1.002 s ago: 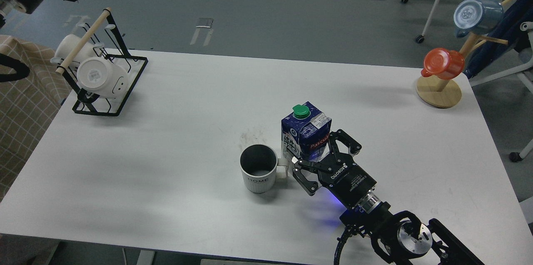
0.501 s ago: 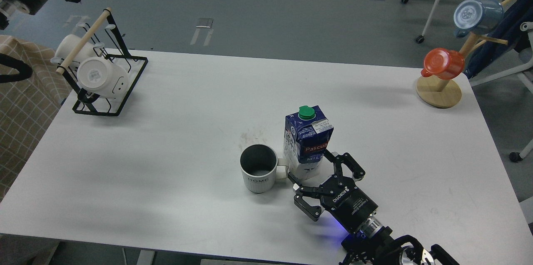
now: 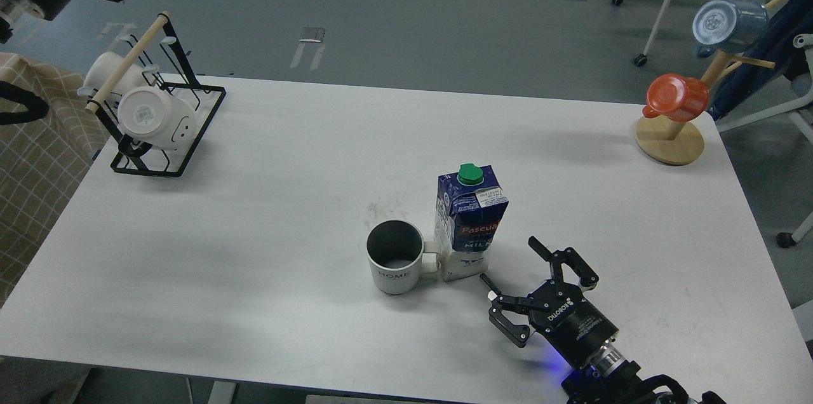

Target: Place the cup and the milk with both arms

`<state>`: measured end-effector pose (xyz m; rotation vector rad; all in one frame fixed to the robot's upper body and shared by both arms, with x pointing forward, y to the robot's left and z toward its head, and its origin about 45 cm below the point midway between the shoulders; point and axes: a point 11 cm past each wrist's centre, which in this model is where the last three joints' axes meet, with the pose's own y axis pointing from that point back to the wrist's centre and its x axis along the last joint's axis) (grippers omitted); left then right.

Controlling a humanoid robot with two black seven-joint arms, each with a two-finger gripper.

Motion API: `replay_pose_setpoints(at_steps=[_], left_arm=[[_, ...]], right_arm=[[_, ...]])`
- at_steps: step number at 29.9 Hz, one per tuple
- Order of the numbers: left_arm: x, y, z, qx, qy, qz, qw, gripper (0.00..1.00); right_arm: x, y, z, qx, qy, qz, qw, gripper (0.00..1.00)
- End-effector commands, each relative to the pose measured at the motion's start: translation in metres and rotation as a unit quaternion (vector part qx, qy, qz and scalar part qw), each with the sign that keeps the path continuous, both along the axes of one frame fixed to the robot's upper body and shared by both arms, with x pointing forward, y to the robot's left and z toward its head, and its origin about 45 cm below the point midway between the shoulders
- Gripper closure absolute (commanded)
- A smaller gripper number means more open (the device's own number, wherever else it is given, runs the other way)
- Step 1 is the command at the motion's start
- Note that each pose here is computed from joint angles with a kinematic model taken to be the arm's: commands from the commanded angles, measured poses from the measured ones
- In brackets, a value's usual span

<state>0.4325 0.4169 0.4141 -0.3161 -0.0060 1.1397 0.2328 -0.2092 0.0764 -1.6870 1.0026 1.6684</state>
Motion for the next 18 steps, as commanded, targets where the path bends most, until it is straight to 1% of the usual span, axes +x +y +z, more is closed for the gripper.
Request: replay_pose_setpoints(at_steps=[1, 5, 11, 13, 15, 17, 18], left_arm=[[-0.001, 0.0, 0.001, 0.001, 0.0, 0.0, 1.0, 0.04], [-0.004, 0.004, 0.004, 0.007, -0.002, 0.002, 1.0, 0.04], [-0.004, 0.005, 0.004, 0.006, -0.002, 0.003, 1.0, 0.04], [-0.004, 0.004, 0.006, 0.004, -0.005, 0.002, 1.0, 0.04], [-0.004, 0.004, 0.006, 0.003, -0.005, 0.003, 1.0, 0.04], [-0.004, 0.005, 0.007, 0.003, -0.006, 0.003, 1.0, 0.04], [-0.004, 0.005, 0.007, 0.002, -0.007, 0.003, 1.0, 0.04]], right_arm=[[0.012, -0.02, 0.008, -0.004, -0.016, -0.033, 0.999, 0.0], [0.025, -0.047, 0.029, -0.016, -0.049, -0.057, 0.997, 0.0], [0.041, -0.079, 0.05, -0.043, -0.081, -0.08, 0.993, 0.0], [0.06, -0.089, 0.071, -0.058, -0.112, -0.076, 0.989, 0.0], [0.07, -0.092, 0.081, -0.067, -0.128, -0.072, 0.987, 0.0], [0.088, -0.094, 0.102, -0.076, -0.157, -0.066, 0.983, 0.0], [0.103, -0.093, 0.119, -0.081, -0.18, -0.061, 0.978, 0.0]])
